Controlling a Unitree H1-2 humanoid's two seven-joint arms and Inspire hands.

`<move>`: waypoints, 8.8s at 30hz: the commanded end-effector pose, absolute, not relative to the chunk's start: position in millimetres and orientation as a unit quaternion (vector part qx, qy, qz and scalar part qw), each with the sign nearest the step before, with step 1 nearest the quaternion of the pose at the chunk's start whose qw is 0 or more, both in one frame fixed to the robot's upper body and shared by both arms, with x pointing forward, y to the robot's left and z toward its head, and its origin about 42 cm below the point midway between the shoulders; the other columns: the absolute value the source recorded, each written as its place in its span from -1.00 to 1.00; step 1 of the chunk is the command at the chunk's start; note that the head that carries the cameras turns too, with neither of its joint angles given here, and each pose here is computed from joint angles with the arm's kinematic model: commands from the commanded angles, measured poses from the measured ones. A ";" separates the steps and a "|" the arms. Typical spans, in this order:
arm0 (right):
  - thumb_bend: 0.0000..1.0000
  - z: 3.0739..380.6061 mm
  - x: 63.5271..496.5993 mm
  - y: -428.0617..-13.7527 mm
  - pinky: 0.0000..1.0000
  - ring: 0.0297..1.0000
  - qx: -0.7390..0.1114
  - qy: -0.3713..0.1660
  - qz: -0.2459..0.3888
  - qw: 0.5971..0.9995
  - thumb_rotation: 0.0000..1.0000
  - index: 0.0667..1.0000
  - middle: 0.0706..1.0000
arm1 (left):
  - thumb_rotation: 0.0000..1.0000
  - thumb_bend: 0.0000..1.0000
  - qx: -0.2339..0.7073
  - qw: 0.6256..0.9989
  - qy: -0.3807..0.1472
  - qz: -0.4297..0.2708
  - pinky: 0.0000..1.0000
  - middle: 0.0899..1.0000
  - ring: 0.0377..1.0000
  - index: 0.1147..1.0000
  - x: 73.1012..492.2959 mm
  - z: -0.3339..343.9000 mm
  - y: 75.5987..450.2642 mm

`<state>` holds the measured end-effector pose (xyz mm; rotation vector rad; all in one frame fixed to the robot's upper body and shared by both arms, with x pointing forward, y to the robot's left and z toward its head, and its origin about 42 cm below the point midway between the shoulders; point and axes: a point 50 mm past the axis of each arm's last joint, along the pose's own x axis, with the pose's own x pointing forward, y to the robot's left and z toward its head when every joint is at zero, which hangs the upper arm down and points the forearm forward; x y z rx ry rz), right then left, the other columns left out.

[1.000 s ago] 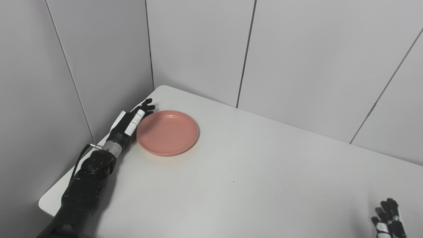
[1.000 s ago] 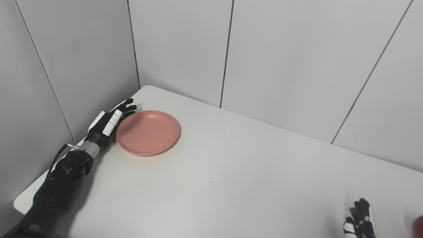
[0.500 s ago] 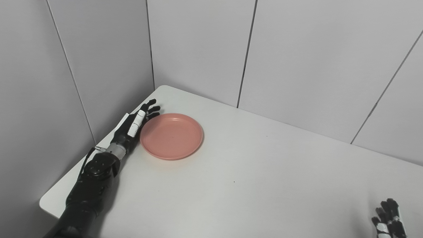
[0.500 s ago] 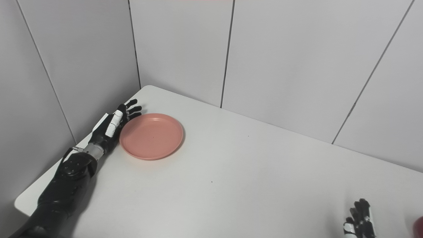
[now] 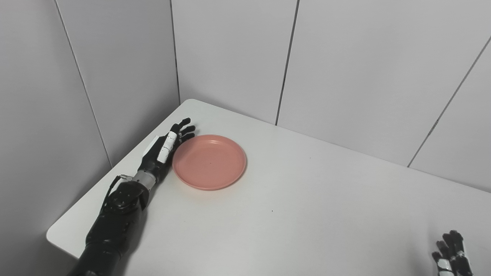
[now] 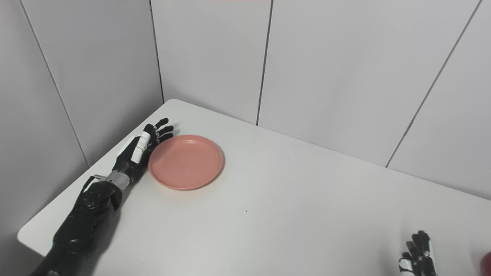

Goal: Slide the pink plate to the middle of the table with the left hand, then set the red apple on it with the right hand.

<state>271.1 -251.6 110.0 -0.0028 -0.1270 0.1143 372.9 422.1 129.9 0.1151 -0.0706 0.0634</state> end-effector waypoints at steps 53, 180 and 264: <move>0.40 109.5 250.7 -224.1 1.00 1.00 -0.031 -0.053 0.040 0.997 0.49 1.00 1.00 | 1.00 0.82 -0.018 0.998 -0.024 -0.053 0.97 0.87 0.89 0.86 376.2 138.3 339.8; 0.40 118.7 259.5 -199.0 1.00 0.99 -0.023 -0.076 0.002 0.997 0.60 0.98 0.98 | 1.00 0.74 0.003 0.978 -0.068 -0.197 1.00 1.00 1.00 1.00 317.7 114.2 194.8; 0.75 204.3 323.6 -326.1 0.62 0.79 -0.422 -0.137 -0.309 0.841 0.14 0.87 0.85 | 1.00 0.43 -0.026 0.979 -0.077 -0.185 1.00 1.00 1.00 1.00 343.1 114.5 216.6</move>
